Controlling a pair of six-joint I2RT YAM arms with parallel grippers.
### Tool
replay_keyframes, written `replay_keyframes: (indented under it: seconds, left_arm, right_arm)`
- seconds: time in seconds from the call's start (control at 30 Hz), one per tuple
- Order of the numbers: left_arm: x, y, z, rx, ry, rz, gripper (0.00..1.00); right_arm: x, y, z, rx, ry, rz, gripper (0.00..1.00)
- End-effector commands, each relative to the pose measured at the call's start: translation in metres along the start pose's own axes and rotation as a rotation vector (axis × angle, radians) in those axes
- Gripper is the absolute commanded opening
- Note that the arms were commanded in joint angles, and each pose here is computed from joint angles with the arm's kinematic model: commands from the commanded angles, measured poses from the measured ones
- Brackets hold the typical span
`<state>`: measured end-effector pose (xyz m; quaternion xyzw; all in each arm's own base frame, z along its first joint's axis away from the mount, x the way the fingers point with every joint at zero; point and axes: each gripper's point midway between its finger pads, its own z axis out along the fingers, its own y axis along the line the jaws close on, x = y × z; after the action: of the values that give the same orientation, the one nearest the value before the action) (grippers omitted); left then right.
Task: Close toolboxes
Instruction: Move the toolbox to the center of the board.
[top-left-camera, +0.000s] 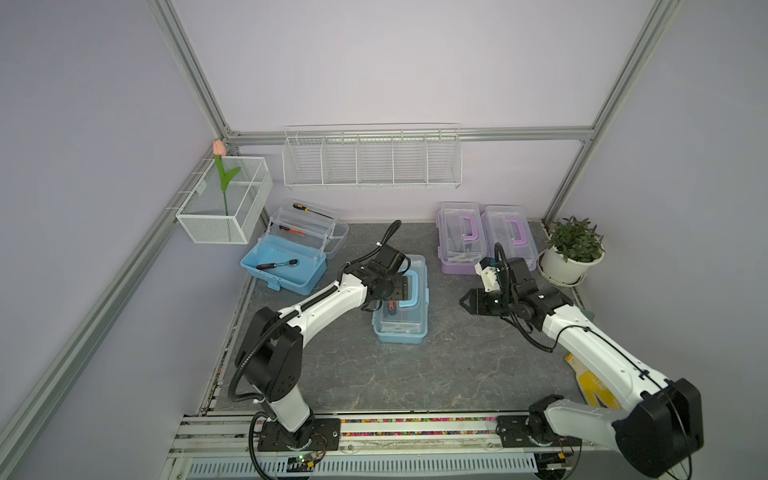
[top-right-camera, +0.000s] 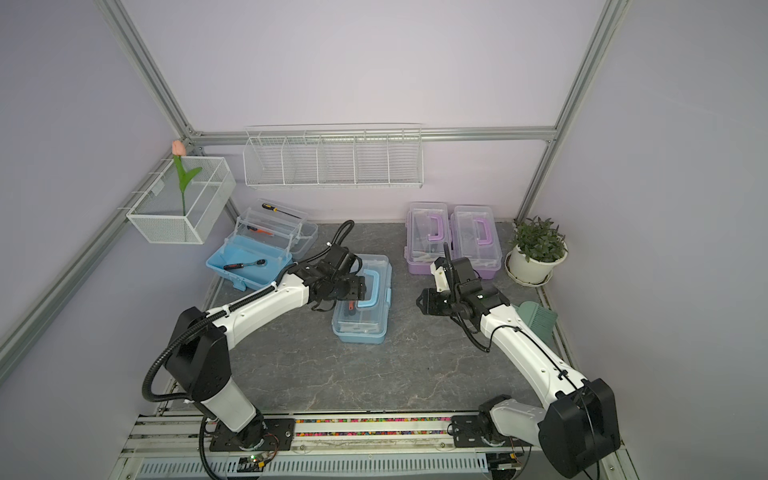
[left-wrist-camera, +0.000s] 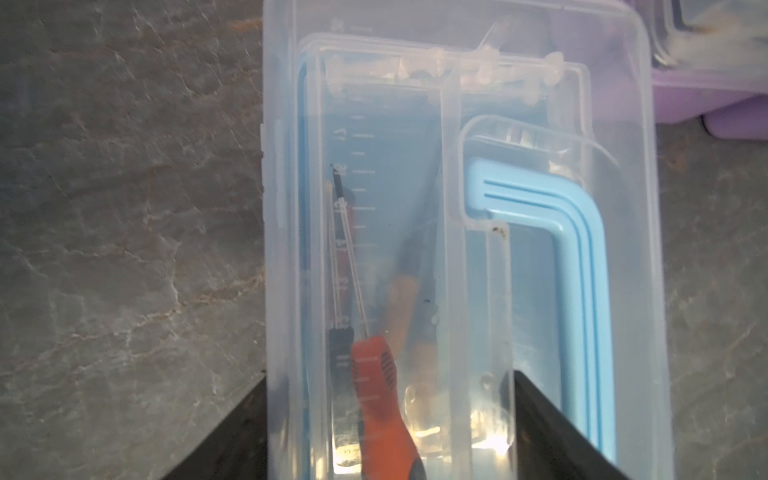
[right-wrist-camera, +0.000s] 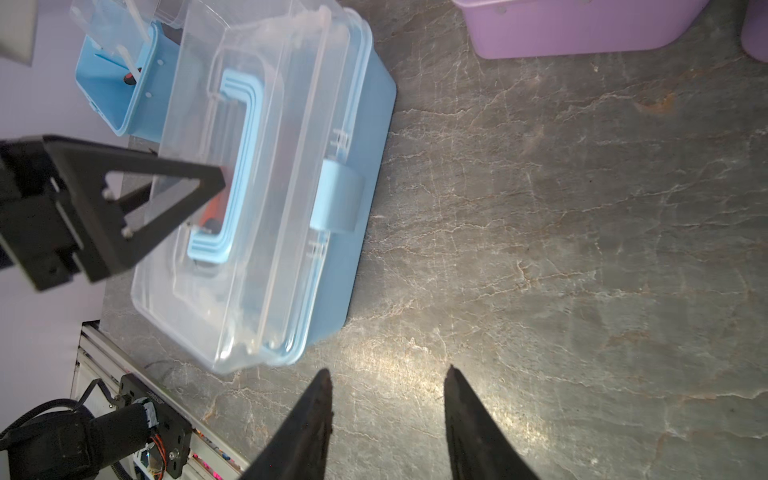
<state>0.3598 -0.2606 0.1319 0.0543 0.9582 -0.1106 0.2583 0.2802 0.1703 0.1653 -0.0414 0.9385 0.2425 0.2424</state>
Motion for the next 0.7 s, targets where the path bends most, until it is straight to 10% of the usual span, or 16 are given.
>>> replay_keyframes:
  seconds: [0.0, 0.67]
  left_arm:
    - [-0.04, 0.02, 0.02, -0.097, -0.071, 0.02, 0.49]
    - [-0.189, -0.054, 0.124, 0.066, -0.34, 0.046, 0.47]
  right_arm:
    - [0.013, -0.007, -0.003, 0.018, 0.025, -0.014, 0.46]
    - [0.027, -0.021, -0.023, 0.055, 0.017, -0.023, 0.46]
